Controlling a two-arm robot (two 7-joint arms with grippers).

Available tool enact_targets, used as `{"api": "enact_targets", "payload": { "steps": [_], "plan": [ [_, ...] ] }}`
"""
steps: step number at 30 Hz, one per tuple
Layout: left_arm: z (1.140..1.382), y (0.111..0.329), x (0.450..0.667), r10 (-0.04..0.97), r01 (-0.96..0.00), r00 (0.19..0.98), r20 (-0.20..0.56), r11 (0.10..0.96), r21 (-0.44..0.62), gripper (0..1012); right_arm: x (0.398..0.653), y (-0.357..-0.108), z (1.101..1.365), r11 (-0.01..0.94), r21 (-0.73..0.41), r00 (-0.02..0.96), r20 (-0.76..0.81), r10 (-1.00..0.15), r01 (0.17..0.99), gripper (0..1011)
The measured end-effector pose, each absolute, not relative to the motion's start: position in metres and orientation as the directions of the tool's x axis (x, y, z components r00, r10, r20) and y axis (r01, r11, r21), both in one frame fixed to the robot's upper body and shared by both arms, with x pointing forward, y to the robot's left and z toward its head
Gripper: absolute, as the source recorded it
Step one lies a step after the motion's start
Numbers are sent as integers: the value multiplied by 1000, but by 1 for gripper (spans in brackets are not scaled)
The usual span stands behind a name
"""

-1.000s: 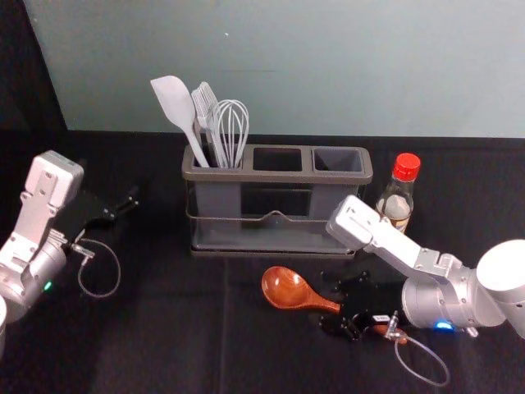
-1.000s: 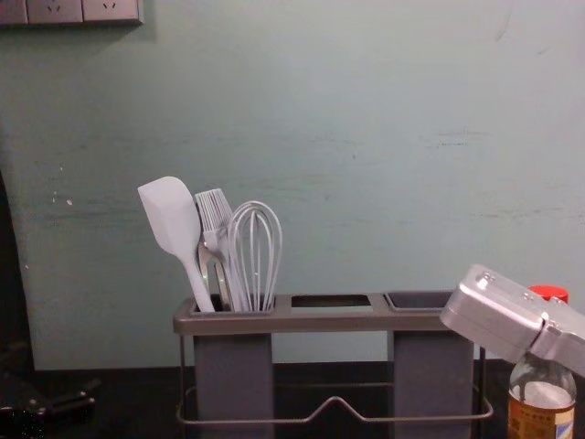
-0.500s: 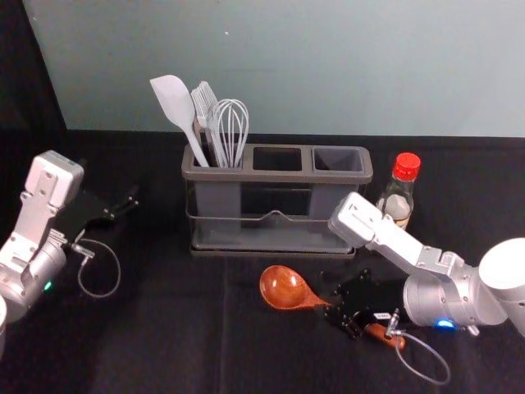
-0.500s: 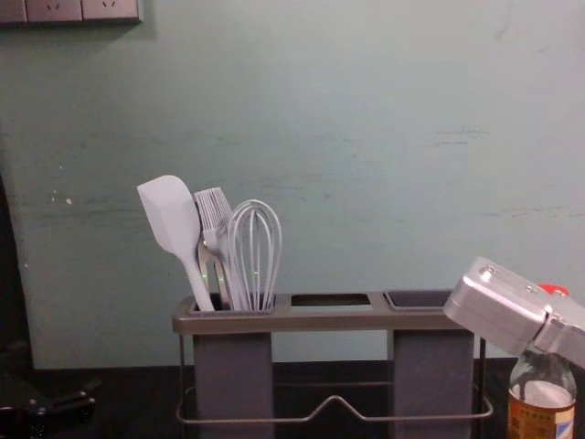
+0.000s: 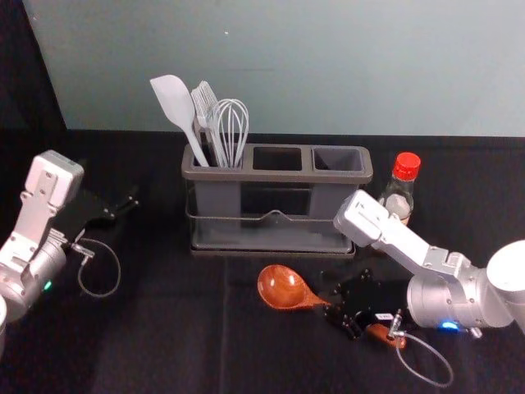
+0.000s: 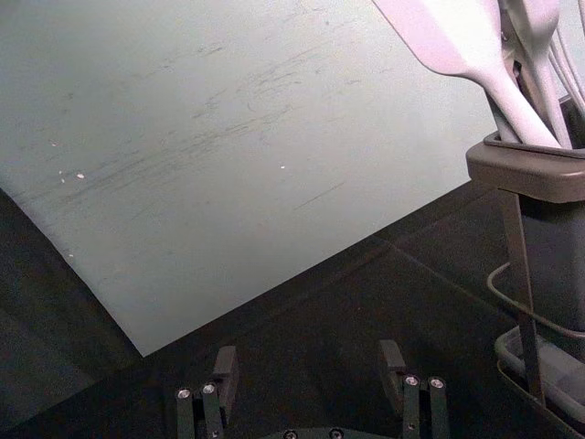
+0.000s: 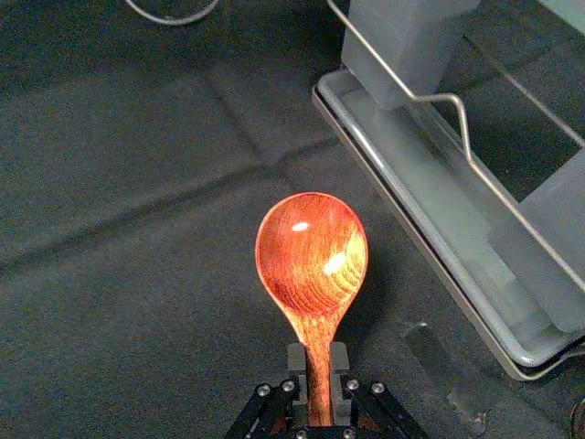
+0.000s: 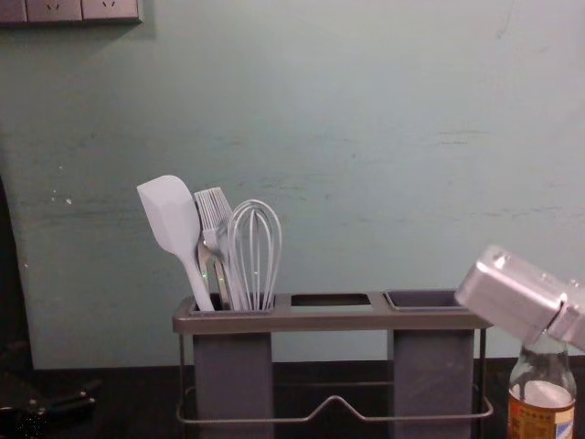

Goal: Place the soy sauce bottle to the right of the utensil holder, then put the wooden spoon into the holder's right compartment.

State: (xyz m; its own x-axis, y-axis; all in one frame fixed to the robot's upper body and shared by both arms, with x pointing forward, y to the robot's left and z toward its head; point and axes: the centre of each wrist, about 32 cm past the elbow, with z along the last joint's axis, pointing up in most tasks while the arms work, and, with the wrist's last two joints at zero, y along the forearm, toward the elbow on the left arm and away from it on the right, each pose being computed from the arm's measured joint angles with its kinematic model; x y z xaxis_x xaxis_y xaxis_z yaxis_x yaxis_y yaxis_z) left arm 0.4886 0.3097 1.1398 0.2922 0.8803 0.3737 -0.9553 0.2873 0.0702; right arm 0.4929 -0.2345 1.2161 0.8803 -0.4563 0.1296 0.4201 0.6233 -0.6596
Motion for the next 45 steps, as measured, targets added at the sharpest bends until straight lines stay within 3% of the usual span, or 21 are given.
{"api": "enact_targets", "payload": {
  "steps": [31,45],
  "plan": [
    [1140,310,489,880,-955,292,374,287,70,1005,470,-250,1234,718,-536,877,91,-472,443,148],
    [1140,310,489,880,-955,292,374,287,70,1005,458,-262,1244,780,-402,863,53,-503,479,148]
  ]
}}
